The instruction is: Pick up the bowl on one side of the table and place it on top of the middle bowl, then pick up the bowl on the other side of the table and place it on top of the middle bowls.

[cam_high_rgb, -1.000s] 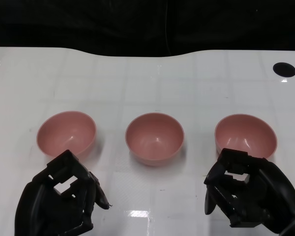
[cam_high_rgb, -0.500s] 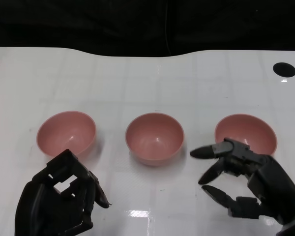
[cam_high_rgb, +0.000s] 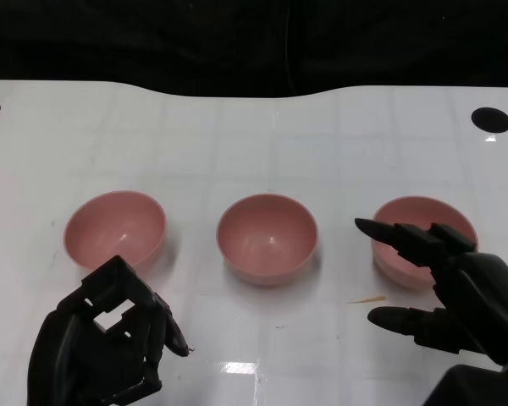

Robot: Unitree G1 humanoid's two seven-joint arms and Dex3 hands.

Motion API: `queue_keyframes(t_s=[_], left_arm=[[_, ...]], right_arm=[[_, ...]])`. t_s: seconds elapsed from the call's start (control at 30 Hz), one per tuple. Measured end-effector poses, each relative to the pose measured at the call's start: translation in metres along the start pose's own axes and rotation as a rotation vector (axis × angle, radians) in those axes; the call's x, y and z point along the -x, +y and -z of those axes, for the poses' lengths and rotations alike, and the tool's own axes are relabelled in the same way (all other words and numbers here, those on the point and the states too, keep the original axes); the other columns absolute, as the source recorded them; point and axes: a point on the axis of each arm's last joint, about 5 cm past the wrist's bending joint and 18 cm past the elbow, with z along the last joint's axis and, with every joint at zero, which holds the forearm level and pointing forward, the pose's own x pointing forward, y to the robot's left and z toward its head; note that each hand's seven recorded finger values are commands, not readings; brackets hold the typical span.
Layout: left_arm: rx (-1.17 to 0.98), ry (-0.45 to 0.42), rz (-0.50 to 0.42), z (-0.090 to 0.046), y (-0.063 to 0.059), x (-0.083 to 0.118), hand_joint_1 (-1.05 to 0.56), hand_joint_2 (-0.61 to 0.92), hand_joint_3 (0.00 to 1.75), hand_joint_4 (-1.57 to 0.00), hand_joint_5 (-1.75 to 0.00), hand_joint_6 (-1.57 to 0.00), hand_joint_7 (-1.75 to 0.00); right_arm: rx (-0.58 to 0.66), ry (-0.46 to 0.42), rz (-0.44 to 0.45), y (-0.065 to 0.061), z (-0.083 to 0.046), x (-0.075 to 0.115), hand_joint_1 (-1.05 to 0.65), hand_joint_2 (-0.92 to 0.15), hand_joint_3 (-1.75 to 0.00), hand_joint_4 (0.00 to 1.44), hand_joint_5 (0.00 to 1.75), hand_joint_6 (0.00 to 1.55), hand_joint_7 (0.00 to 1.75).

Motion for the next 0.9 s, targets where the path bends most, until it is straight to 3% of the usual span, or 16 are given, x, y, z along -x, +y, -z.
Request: queue_keyframes(t_s=[0.1,0.5,0.57,0.67,0.9], left_arm=[[-0.001,-0.005,0.004,0.0,0.0,-0.002,-0.36,0.45,1.23,-0.77,-1.74,-0.72,-1.5],[-0.002,-0.009,0.004,0.0,0.0,-0.002,-0.36,0.46,1.22,-0.77,-1.74,-0.72,-1.5],[-0.004,-0.01,0.002,0.0,0.001,-0.002,-0.36,0.46,1.21,-0.77,-1.74,-0.73,-1.5],[-0.003,-0.012,0.006,-0.001,0.0,-0.003,-0.35,0.46,1.2,-0.77,-1.72,-0.73,-1.49],[-0.004,-0.011,0.004,-0.001,0.001,-0.002,-0.36,0.47,1.19,-0.78,-1.71,-0.74,-1.48]], right_arm=[[0.09,0.033,-0.002,-0.003,-0.003,-0.004,-0.57,-0.9,0.0,0.0,0.7,0.22,0.13],[0.109,0.047,-0.001,-0.003,-0.006,-0.005,-0.57,-0.9,0.0,0.0,0.69,0.23,0.1],[0.236,0.076,-0.066,0.002,-0.004,-0.017,-0.58,-0.87,0.0,0.15,0.54,0.31,0.06],[0.441,0.185,-0.171,0.008,0.008,-0.034,-0.58,-0.89,-0.01,0.22,0.47,0.34,0.04],[0.519,0.247,-0.201,0.019,0.015,-0.044,-0.59,-0.92,-0.02,0.25,0.43,0.35,0.02]])
